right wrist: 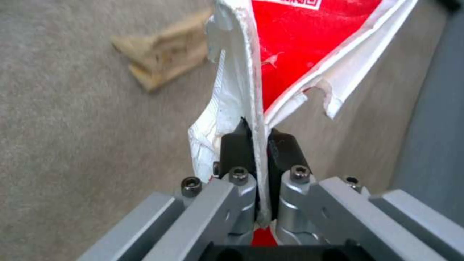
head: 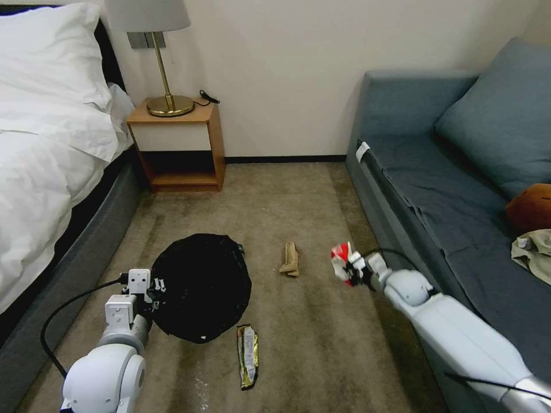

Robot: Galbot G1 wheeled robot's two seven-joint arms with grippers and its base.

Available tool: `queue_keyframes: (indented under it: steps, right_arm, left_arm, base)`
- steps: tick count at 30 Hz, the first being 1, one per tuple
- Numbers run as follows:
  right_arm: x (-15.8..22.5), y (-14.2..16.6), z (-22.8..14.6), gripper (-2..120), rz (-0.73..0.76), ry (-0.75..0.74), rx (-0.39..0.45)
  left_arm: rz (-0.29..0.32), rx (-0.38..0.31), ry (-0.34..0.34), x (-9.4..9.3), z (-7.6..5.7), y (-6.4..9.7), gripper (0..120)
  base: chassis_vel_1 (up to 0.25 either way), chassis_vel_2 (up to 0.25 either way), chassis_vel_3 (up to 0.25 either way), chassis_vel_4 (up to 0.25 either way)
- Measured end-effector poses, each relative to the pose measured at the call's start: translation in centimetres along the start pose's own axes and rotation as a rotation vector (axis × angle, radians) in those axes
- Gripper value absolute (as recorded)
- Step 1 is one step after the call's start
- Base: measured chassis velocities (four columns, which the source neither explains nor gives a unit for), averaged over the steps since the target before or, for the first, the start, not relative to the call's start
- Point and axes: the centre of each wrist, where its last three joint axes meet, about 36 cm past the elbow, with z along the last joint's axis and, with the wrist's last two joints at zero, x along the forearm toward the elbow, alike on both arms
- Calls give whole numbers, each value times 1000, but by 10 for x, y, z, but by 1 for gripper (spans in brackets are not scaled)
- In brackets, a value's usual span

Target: Pick up the trash bin, then pick up the garbage on the floor and place it into the trash bin.

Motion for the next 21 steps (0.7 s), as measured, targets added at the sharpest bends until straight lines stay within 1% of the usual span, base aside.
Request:
queue_keyframes:
  steps: [1, 2, 3, 4, 6, 7, 9, 10, 12, 13, 14, 15, 16, 18, 19, 21]
  right_arm:
    - [0, 0, 0, 1, 0, 0, 0]
    - [5, -4, -11, 1, -9, -31, 60]
    - [8, -5, -19, 1, -16, -51, 90]
    - [8, -5, -19, 1, -16, -51, 90]
    - [17, -2, -40, 1, -36, -102, 153]
    - [17, -2, -40, 1, -36, -102, 153]
    - [27, 5, -60, 1, -54, -148, 196]
    - [27, 5, -60, 1, -54, -148, 196]
    - [51, 21, -102, 1, -111, -238, 251]
    - [51, 21, -102, 1, -111, -238, 251]
    - [65, 29, -126, 1, -145, -289, 286]
    - [72, 33, -138, 1, -165, -316, 301]
    - [72, 33, -138, 1, -165, -316, 301]
    - [92, 48, -175, 1, -227, -390, 329]
    - [92, 48, -175, 1, -227, -390, 329]
    - [98, 63, -195, 1, -284, -431, 331]
  left_arm:
    - [0, 0, 0, 0, 0, 0, 4]
    - [-4, -3, -2, 0, 0, 0, 4]
    - [-5, -2, -2, 0, 1, 0, 4]
    - [-5, -2, -2, 0, 1, 0, 4]
    - [-2, 0, 5, -1, 3, -2, 4]
    - [-2, 0, 5, -1, 3, -2, 4]
    - [-2, 1, 12, -4, 6, -3, 4]
    - [-2, 1, 12, -4, 6, -3, 4]
    - [-1, 0, 19, -10, 8, -5, 4]
    - [-1, 0, 19, -10, 8, -5, 4]
    - [0, -1, 21, -13, 9, -6, 4]
    - [2, 0, 21, -14, 9, -7, 4]
    - [2, 0, 21, -14, 9, -7, 4]
    - [8, 4, 24, -16, 9, -12, 4]
    - [8, 4, 24, -16, 9, -12, 4]
    - [11, 8, 27, -18, 9, -15, 4]
  base:
    - [0, 0, 0, 0]
    - [0, 0, 0, 0]
    - [0, 0, 0, 0]
    - [0, 0, 0, 0]
    - [0, 0, 0, 0]
    - [0, 0, 0, 0]
    - [0, 0, 0, 0]
    - [0, 0, 0, 0]
    - [0, 0, 0, 0]
    - [0, 0, 0, 0]
    - [0, 0, 0, 0]
    - [0, 0, 0, 0]
    - [0, 0, 0, 0]
    - [0, 0, 0, 0]
    - [0, 0, 0, 0]
    - [0, 0, 0, 0]
